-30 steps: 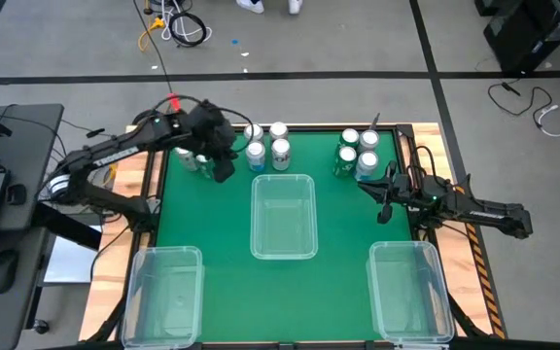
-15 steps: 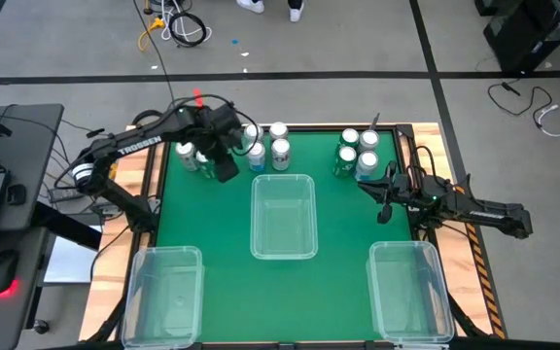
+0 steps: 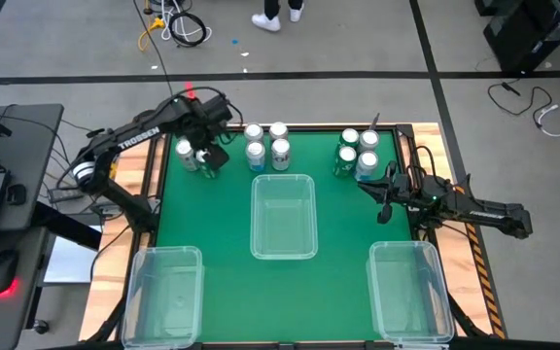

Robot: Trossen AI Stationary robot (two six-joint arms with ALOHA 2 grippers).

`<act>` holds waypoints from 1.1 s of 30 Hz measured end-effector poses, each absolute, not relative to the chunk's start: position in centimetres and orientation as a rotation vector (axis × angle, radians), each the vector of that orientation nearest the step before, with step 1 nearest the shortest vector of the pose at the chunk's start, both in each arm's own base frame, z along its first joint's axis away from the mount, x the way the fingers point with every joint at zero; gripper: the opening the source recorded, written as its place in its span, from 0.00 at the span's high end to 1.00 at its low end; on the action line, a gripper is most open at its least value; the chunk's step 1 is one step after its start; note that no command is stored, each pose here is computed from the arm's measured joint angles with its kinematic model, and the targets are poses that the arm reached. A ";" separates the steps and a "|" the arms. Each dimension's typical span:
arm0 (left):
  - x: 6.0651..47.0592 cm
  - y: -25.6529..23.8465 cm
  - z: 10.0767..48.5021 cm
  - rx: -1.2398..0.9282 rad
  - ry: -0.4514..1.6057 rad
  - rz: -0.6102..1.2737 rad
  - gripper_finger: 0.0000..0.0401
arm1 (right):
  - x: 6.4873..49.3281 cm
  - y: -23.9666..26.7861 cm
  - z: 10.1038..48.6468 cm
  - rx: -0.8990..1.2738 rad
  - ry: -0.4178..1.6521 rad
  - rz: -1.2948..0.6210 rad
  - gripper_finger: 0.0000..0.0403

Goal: Sort soda cans
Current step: Put the green soda can into the top bin

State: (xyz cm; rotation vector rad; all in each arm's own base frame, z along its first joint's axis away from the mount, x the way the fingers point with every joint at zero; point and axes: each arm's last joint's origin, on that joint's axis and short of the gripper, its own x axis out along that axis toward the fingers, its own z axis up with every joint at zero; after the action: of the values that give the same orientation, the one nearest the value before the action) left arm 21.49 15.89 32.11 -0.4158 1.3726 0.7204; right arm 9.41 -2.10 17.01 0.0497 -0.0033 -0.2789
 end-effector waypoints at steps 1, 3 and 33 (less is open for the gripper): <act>21.3 16.2 31.9 -0.426 1.383 0.726 0.40 | 9.4 -2.1 17.0 0.050 -0.003 -0.279 0.94; 21.1 16.9 31.6 -0.435 1.409 0.726 0.40 | 9.4 -2.1 17.0 0.050 -0.003 -0.279 0.94; 21.8 20.3 27.4 -0.567 1.572 0.601 0.39 | 9.4 -2.1 17.0 0.050 -0.003 -0.279 0.94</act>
State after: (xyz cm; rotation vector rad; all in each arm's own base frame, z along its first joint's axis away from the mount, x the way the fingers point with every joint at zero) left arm 21.75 20.28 27.37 -0.5666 1.5722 0.6010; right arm 9.41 -2.10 17.01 0.0497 -0.0034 -0.2788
